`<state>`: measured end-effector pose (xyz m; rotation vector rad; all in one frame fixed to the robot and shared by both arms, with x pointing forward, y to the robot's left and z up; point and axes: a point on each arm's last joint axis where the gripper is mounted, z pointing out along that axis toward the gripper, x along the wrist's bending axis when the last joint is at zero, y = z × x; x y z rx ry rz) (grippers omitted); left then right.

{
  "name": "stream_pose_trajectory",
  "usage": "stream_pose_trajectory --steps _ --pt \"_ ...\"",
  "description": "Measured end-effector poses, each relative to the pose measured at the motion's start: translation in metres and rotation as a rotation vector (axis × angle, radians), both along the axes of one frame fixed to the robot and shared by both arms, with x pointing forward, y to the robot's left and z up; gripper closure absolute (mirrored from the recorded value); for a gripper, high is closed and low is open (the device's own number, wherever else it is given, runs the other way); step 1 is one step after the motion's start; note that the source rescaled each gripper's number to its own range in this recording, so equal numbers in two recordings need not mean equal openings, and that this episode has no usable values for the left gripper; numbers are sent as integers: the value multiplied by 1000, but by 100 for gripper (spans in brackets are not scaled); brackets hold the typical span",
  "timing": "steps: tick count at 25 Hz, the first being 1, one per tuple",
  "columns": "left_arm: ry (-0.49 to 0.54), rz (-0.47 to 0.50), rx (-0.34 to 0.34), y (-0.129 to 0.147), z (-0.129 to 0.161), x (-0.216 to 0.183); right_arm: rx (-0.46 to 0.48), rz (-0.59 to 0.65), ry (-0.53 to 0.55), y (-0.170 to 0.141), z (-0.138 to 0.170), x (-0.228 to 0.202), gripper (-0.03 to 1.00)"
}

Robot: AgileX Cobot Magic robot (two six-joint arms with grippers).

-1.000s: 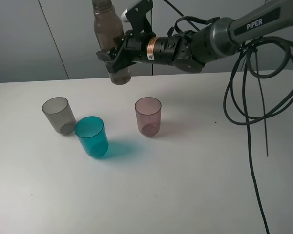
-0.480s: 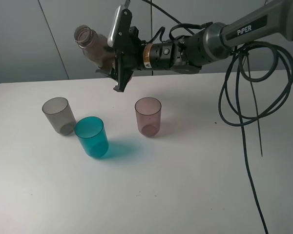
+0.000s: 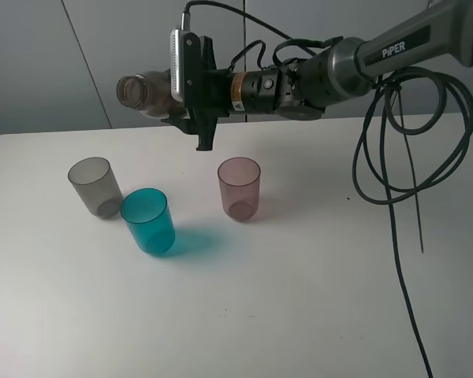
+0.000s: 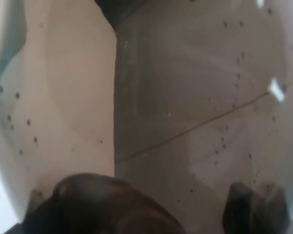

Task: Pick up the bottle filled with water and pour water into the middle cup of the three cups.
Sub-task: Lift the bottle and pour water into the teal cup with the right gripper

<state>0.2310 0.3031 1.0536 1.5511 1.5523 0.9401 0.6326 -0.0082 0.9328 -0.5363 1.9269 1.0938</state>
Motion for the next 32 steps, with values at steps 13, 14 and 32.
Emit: stream_pose_trajectory --steps 13,14,32 --pt "0 0 0 0 0 0 -32 77 -120 9 2 -7 97" --pt "0 0 0 0 0 0 -30 82 -120 11 2 -9 97" --pt "0 0 0 0 0 0 -52 138 -150 25 -7 -19 97"
